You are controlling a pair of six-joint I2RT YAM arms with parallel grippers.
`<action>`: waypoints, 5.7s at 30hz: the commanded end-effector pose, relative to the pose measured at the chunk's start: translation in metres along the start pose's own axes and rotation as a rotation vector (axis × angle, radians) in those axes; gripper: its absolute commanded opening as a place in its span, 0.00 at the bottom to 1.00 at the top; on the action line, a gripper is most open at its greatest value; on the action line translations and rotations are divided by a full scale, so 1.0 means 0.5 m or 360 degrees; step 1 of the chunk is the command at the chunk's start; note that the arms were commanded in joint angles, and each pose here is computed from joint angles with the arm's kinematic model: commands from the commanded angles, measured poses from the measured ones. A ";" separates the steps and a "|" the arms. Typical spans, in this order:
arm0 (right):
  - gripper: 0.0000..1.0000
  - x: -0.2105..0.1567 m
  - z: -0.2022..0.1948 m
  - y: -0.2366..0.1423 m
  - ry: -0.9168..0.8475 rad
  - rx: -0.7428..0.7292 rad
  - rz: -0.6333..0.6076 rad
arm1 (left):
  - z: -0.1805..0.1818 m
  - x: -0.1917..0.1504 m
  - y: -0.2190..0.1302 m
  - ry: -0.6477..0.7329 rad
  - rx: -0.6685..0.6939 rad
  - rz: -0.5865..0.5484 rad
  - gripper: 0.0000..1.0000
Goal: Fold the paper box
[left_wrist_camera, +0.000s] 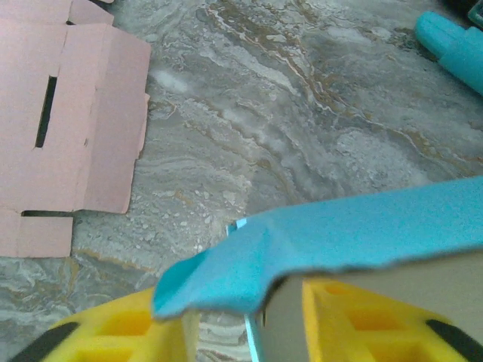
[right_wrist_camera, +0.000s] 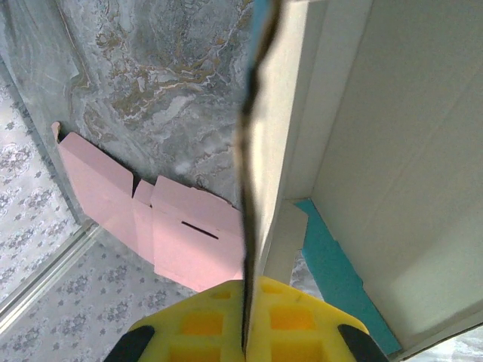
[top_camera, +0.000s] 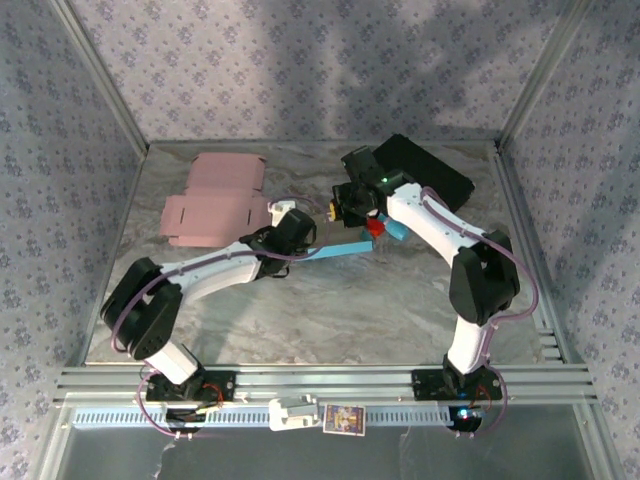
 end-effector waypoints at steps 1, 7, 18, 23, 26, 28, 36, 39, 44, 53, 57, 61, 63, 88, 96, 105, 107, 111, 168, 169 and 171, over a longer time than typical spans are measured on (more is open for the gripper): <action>0.00 0.024 -0.050 0.011 0.0033 -0.0145 -0.0064 | 0.006 0.000 -0.052 -0.0083 -0.0087 0.0035 0.46; 0.00 0.026 -0.068 0.011 -0.0005 -0.0181 -0.0050 | 0.028 0.000 -0.137 -0.0261 -0.0223 0.0062 0.53; 0.03 0.002 -0.171 -0.003 -0.0264 -0.0323 0.0048 | 0.101 0.018 -0.216 -0.0512 -0.0252 0.0044 0.61; 0.09 0.021 -0.230 0.043 -0.0369 -0.0283 0.0102 | 0.114 0.003 -0.188 -0.0589 -0.0272 0.0092 0.61; 0.15 0.026 -0.245 0.057 -0.0408 -0.0237 0.0112 | 0.116 -0.009 -0.166 -0.0639 -0.0310 0.0141 0.60; 0.18 0.029 -0.257 0.063 -0.0413 -0.0246 0.0108 | 0.113 -0.018 -0.149 -0.0661 -0.0333 0.0193 0.59; 0.31 0.041 -0.283 0.064 -0.0405 -0.0337 0.0099 | 0.089 -0.066 -0.090 -0.0760 -0.0402 0.0410 0.59; 0.47 0.040 -0.278 0.046 -0.0439 -0.0364 0.0092 | 0.071 -0.071 -0.070 -0.0786 -0.0461 0.0432 0.59; 0.63 0.036 -0.261 0.015 -0.0517 -0.0385 0.0112 | 0.051 -0.095 -0.037 -0.0792 -0.0504 0.0515 0.58; 0.74 0.064 -0.241 -0.089 -0.0804 -0.0403 0.0101 | 0.050 -0.136 -0.010 -0.0757 -0.0471 0.0621 0.57; 0.76 0.089 -0.215 -0.154 -0.1038 -0.0368 0.0009 | 0.050 -0.140 -0.014 -0.0759 -0.0479 0.0643 0.57; 0.71 0.108 -0.160 -0.179 -0.1473 -0.0227 -0.0082 | 0.052 -0.149 -0.016 -0.0750 -0.0478 0.0669 0.58; 0.71 0.103 -0.126 -0.164 -0.1781 -0.0173 -0.0063 | 0.052 -0.152 -0.016 -0.0755 -0.0489 0.0664 0.57; 0.58 0.197 -0.138 0.111 -0.2233 -0.0631 0.0309 | 0.048 -0.196 0.030 -0.0743 -0.0467 0.0729 0.44; 0.49 0.204 -0.156 0.122 -0.2207 -0.0677 0.0319 | 0.054 -0.207 0.033 -0.0728 -0.0441 0.0746 0.39; 0.41 0.217 -0.176 0.127 -0.2191 -0.0712 0.0320 | 0.054 -0.203 0.030 -0.0721 -0.0452 0.0733 0.33; 0.40 0.220 -0.180 0.128 -0.2187 -0.0721 0.0322 | 0.055 -0.203 0.028 -0.0718 -0.0451 0.0735 0.30; 0.34 0.217 -0.182 0.128 -0.2182 -0.0713 0.0339 | 0.058 -0.205 0.027 -0.0713 -0.0440 0.0738 0.28; 0.68 0.146 -0.181 0.116 -0.1981 -0.0102 0.0969 | 0.155 -0.289 0.035 -0.0716 -0.0456 0.0742 0.07; 0.69 0.142 -0.182 0.118 -0.1977 -0.0089 0.0989 | 0.157 -0.293 0.035 -0.0724 -0.0457 0.0747 0.07; 0.70 0.131 -0.185 0.121 -0.1973 -0.0066 0.1038 | 0.161 -0.298 0.034 -0.0728 -0.0453 0.0761 0.07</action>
Point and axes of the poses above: each hand's point on the last joint's axis, 136 mm out from that joint toward the fingers, its own y axis out along the fingers, its own z axis along the line the jaws close on, x = y × z, the point moved 3 cm from there along -y, back along the fingers, and after that the axes turned 9 degrees about y, right-handed, at the moved point
